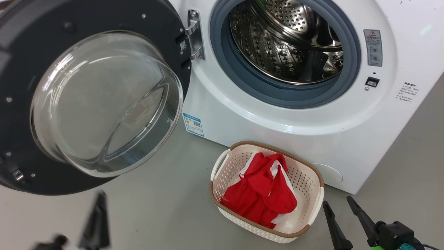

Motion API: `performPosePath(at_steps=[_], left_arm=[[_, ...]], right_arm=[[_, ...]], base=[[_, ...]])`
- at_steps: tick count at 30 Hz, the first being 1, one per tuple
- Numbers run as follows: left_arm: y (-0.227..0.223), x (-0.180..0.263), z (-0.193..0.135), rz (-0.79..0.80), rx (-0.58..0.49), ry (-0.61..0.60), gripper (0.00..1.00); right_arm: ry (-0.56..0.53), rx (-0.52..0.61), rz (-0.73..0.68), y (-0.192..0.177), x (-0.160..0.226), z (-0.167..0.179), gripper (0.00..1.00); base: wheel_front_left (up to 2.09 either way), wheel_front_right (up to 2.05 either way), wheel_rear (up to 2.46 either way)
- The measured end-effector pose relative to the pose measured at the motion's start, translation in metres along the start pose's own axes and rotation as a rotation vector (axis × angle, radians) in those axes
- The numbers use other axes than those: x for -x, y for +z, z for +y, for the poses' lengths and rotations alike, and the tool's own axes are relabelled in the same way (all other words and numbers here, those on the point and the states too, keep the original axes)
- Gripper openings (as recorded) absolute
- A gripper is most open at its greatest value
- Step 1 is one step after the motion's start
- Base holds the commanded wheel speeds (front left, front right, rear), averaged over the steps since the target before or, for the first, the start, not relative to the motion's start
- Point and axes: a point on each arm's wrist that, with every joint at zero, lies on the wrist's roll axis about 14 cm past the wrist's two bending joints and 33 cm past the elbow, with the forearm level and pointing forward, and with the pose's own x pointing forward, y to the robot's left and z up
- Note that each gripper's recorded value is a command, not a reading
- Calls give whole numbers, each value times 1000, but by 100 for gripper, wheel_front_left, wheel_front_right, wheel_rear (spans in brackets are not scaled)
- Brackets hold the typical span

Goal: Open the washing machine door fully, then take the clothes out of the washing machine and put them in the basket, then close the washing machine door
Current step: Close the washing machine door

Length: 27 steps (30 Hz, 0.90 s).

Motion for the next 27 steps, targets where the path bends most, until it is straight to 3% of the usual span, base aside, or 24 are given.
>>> performPosePath(at_steps=[14, 23, 27], left_arm=[[218, -61, 3, -646, -81, -45, 0], [292, -84, 41, -779, -33, -2, 0], [288, -100, 88, -730, 108, 101, 0]], right_arm=[[-63, -11, -10, 1, 12, -15, 100], [-85, -15, -12, 1, 14, -22, 100], [-92, -17, -12, 0, 15, -24, 100]], base=[[0, 0, 0], [0, 0, 0], [0, 0, 0]])
